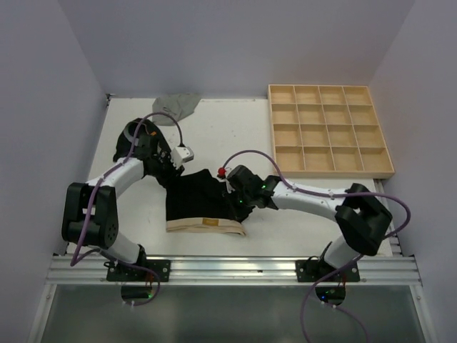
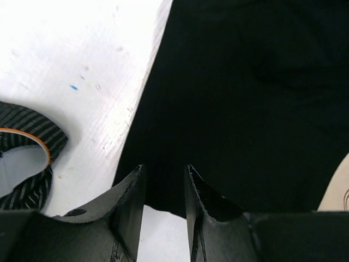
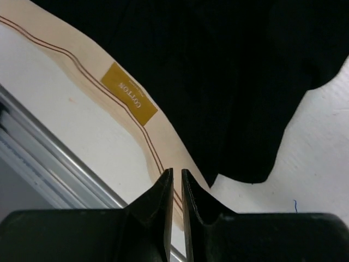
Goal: Roll the underwear
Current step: Flatten the underwear
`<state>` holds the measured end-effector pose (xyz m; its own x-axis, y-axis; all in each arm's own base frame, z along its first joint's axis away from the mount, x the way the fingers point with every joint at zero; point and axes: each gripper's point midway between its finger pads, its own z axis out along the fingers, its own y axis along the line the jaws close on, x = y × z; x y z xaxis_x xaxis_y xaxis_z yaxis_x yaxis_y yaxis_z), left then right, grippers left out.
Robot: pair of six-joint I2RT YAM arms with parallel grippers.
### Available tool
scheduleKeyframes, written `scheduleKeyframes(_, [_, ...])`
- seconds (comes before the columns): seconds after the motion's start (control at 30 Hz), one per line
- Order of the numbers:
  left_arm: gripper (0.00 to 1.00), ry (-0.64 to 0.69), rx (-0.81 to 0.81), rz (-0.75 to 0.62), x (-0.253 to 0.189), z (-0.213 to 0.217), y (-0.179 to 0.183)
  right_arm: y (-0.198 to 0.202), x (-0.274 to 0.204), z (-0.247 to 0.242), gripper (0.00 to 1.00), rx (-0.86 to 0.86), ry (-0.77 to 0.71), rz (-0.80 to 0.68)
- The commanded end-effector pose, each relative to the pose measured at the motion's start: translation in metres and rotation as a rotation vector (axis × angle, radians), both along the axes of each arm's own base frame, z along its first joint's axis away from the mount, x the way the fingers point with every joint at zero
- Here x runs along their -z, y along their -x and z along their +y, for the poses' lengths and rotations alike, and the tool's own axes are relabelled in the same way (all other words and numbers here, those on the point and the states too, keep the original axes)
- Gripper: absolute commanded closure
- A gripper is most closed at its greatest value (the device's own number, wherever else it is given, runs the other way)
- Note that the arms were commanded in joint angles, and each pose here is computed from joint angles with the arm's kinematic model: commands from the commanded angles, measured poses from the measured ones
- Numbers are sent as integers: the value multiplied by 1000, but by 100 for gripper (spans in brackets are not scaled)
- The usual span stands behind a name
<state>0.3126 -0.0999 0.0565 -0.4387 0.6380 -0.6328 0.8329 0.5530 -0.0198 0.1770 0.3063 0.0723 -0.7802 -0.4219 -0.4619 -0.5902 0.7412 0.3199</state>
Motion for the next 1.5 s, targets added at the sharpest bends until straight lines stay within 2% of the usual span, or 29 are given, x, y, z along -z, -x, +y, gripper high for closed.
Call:
scheduleKeyframes(0.0, [63, -110, 25, 5, 14, 17, -3, -6, 23, 15, 85, 47, 17, 44])
scheduleKeyframes(0.13, [64, -188, 70, 34, 32, 31, 17, -20, 61, 19, 83, 36, 130, 65])
scheduleKeyframes(0.3, [67, -250, 141, 48, 46, 42, 48, -52, 70, 27, 85, 42, 162, 39])
scheduleKeyframes(0.4, [70, -263, 207, 76, 49, 45, 70, -96, 55, 27, 85, 72, 160, -23])
scheduleKeyframes(0.5, [70, -217, 284, 98, 43, 37, 88, -166, 9, 41, 86, 109, 96, -147])
scheduleKeyframes(0.57, [63, -120, 363, 96, 25, 20, 101, -190, -10, 43, 86, 101, 87, -177])
scheduleKeyframes(0.6, [60, -76, 387, 83, 16, 12, 103, -208, -30, 59, 86, 99, 47, -220])
scheduleKeyframes(0.63, [53, 10, 415, 42, -2, -3, 99, -209, -37, 63, 84, 88, 44, -220])
scheduleKeyframes(0.73, [48, 149, 379, -7, -42, -25, 94, -204, -68, 75, 80, 83, -1, -253])
scheduleKeyframes(0.77, [47, 162, 353, -88, -61, -29, 74, -199, -76, 76, 80, 106, -32, -249])
scheduleKeyframes(0.8, [47, 170, 312, -119, -70, -31, 62, -182, -55, 65, 80, 117, -8, -198])
scheduleKeyframes(0.83, [47, 170, 223, -118, -75, -28, 50, -169, -81, 61, 80, 130, -74, -211])
scheduleKeyframes(0.87, [47, 161, 183, -197, -82, -27, 27, -163, -86, 65, 80, 174, -144, -197])
scheduleKeyframes(0.9, [47, 125, 121, -215, -79, -19, 14, -139, -57, 51, 79, 182, -115, -135])
scheduleKeyframes(0.93, [46, 117, 82, -220, -78, -17, 4, -131, -73, 50, 76, 196, -174, -161])
scheduleKeyframes(1.0, [46, 94, 45, -227, -68, -13, -17, -103, -43, 36, 76, 234, -131, -98])
scheduleKeyframes(1.13, [48, 74, 24, -196, -55, -13, -48, -83, -11, 20, 75, 327, -107, -51])
scheduleKeyframes(1.27, [48, 85, 71, -159, -39, -19, -51, -73, 18, 10, 73, 440, -102, 12])
scheduleKeyframes(1.47, [45, 111, 203, -134, -39, -26, -4, -83, 28, 12, 67, 518, -112, 9])
